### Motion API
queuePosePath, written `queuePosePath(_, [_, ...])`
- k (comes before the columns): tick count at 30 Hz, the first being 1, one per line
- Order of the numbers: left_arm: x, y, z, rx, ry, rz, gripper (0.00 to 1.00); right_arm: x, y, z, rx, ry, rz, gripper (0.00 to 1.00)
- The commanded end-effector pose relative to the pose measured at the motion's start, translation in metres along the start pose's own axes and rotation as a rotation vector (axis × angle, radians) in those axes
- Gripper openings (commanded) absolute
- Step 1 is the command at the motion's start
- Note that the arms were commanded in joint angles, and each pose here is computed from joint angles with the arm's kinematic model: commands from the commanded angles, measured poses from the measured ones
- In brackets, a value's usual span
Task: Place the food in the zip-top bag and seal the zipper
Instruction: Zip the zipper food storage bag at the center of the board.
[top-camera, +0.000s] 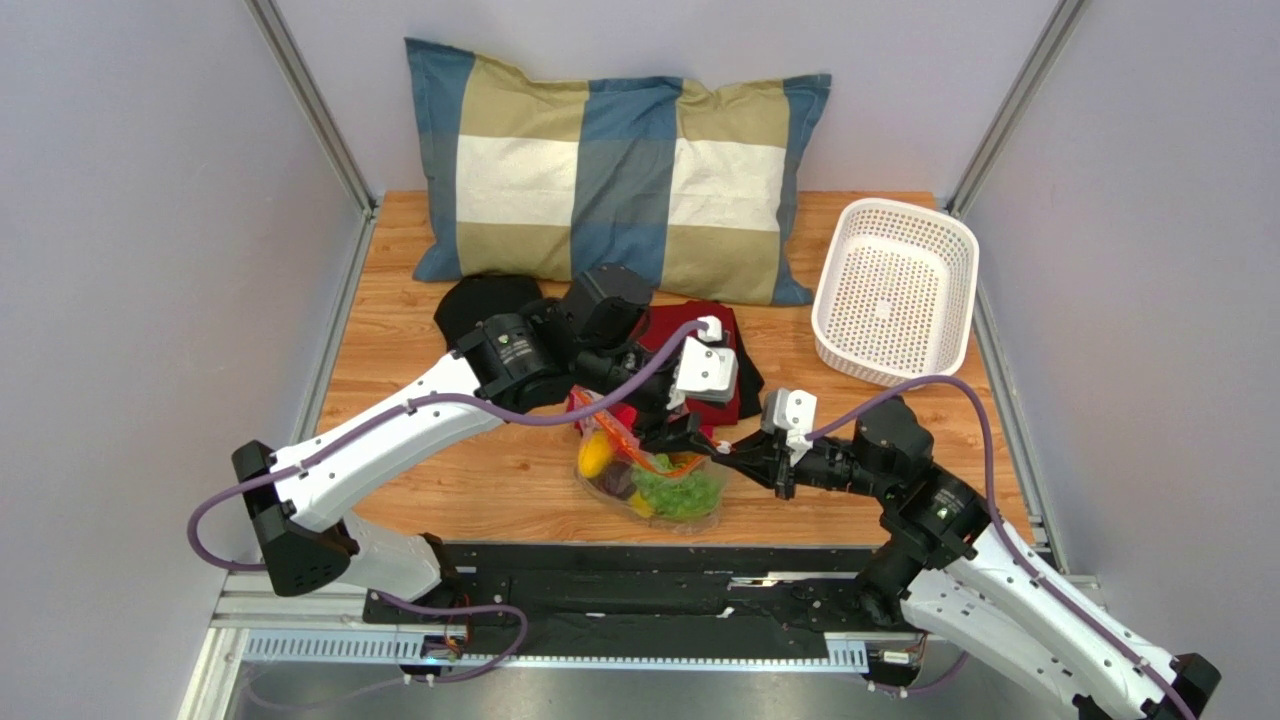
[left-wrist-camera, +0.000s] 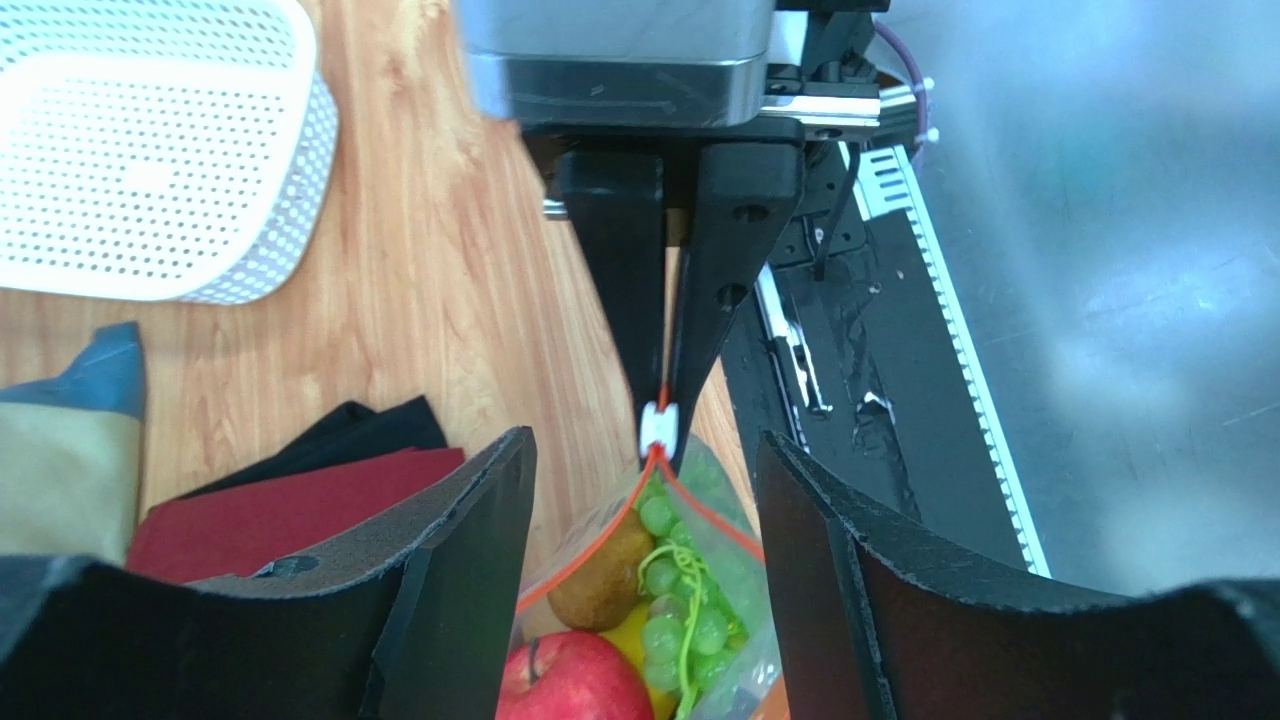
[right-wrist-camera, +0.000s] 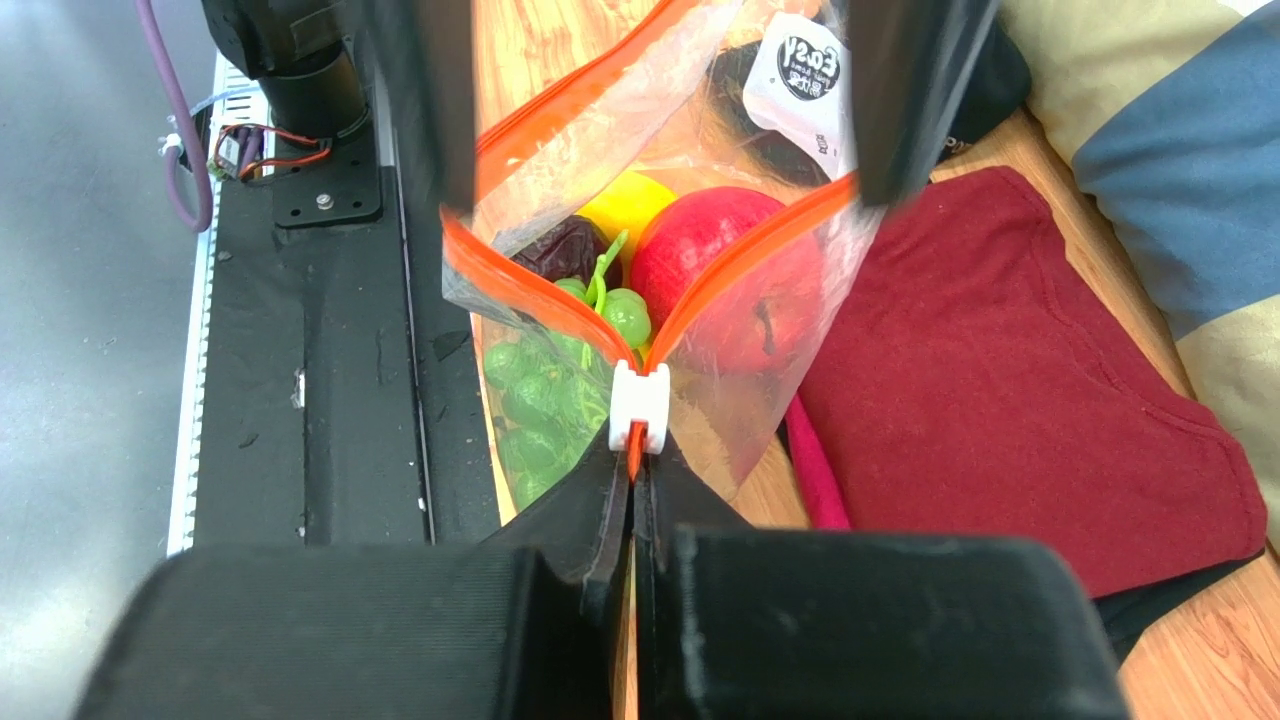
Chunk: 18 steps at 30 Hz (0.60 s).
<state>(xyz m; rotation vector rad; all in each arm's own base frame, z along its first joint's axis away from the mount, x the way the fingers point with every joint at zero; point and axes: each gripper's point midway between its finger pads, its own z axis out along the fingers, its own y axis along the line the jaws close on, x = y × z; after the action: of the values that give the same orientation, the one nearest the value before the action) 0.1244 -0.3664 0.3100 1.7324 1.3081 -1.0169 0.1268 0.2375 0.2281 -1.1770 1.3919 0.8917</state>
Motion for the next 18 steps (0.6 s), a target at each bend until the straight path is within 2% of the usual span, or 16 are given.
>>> queuePosePath(1, [0.001,0.003,0.016,-0.022,0.018,0.025,0.64,-0.024,-0.006,0.002,0.022,-0.083,-0.041,0.00])
queuePosePath(8, [0.022,0.001,0.032,-0.005,0.078,0.018,0.60,-0.025,-0.004,0.001,0.017,-0.080,-0.041,0.00])
queuePosePath(11, [0.031,0.002,0.035,-0.003,0.110,0.012,0.49,-0.025,-0.004,-0.001,0.019,-0.081,-0.044,0.00])
queuePosePath(12, [0.032,0.002,0.035,-0.003,0.116,0.014,0.42,-0.024,-0.004,-0.001,0.018,-0.078,-0.044,0.00])
queuePosePath(16, [0.043,-0.003,0.034,0.012,0.143,0.014,0.28,-0.025,-0.005,-0.003,0.031,-0.080,-0.039,0.00])
queuePosePath(17, [0.048,-0.004,0.034,0.020,0.156,0.014,0.20,-0.026,-0.006,-0.004,0.036,-0.085,-0.042,0.00])
queuePosePath(18, [0.053,-0.006,0.032,0.025,0.176,0.009,0.17,-0.026,-0.005,-0.004,0.037,-0.082,-0.039,0.00])
